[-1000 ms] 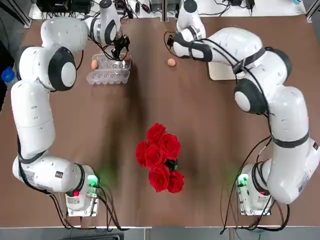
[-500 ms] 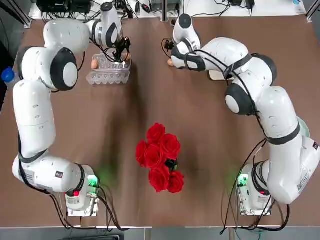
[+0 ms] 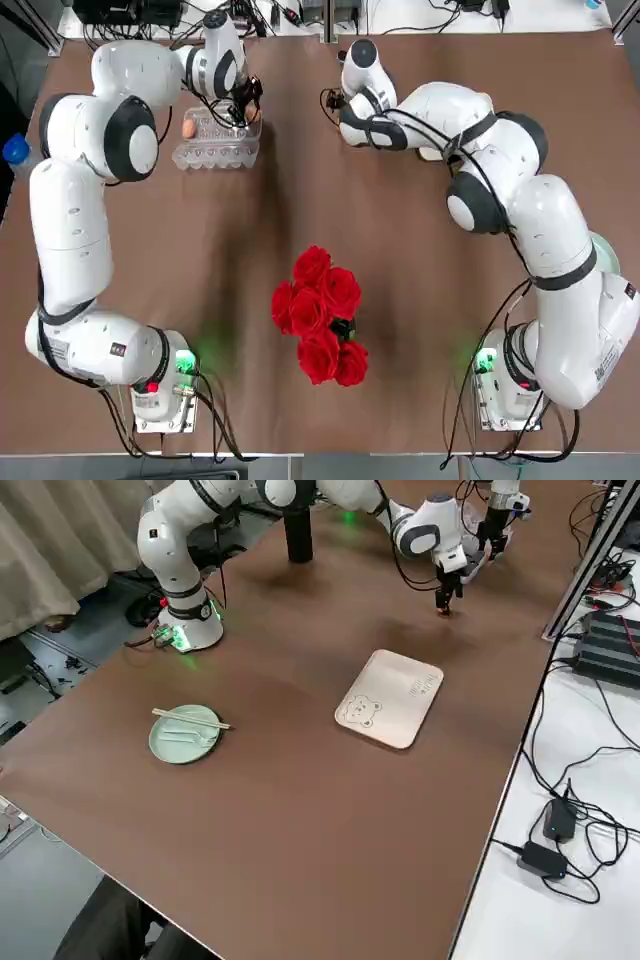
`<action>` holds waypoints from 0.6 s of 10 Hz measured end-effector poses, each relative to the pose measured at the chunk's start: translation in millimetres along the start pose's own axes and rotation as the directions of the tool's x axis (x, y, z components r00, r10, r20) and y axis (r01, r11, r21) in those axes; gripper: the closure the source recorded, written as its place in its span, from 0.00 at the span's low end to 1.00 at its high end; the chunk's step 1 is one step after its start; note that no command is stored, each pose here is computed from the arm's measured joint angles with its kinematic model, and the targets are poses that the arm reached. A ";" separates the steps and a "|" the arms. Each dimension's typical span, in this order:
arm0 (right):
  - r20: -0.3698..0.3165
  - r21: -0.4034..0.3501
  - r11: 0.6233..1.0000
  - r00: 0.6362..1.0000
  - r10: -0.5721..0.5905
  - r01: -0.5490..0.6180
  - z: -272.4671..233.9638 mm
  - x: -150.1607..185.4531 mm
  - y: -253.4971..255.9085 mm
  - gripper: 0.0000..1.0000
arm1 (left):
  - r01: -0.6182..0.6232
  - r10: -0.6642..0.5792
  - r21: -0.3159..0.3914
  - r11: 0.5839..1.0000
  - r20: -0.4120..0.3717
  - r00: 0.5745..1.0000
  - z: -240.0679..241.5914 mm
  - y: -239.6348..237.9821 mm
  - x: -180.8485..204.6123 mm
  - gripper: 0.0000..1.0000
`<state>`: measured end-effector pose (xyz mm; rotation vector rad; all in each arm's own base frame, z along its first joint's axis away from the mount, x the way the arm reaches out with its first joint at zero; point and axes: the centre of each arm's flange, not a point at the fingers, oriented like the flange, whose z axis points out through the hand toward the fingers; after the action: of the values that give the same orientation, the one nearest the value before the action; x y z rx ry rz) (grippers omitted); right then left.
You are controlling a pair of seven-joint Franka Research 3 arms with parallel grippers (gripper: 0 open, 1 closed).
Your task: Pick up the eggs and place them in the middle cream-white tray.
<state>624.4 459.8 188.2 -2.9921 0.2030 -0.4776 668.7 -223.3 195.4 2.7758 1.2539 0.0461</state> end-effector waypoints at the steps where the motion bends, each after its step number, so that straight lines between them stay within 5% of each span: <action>1: 0.004 -0.004 1.000 1.000 -0.009 0.009 3.6 -5.1 -2.0 0.00 | 0.001 -0.001 -0.006 1.000 -0.003 1.000 -4.5 1.5 1.2 0.49; 6: 0.007 -0.014 0.999 0.999 -0.038 0.038 9.3 -16.9 -8.3 0.01 | 0.001 -0.001 -0.006 1.000 -0.003 1.000 -4.0 1.2 1.4 0.50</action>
<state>612.3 471.2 175.3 -3.0156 0.1493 -0.4719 670.3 -222.8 199.4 2.7712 1.2540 0.0540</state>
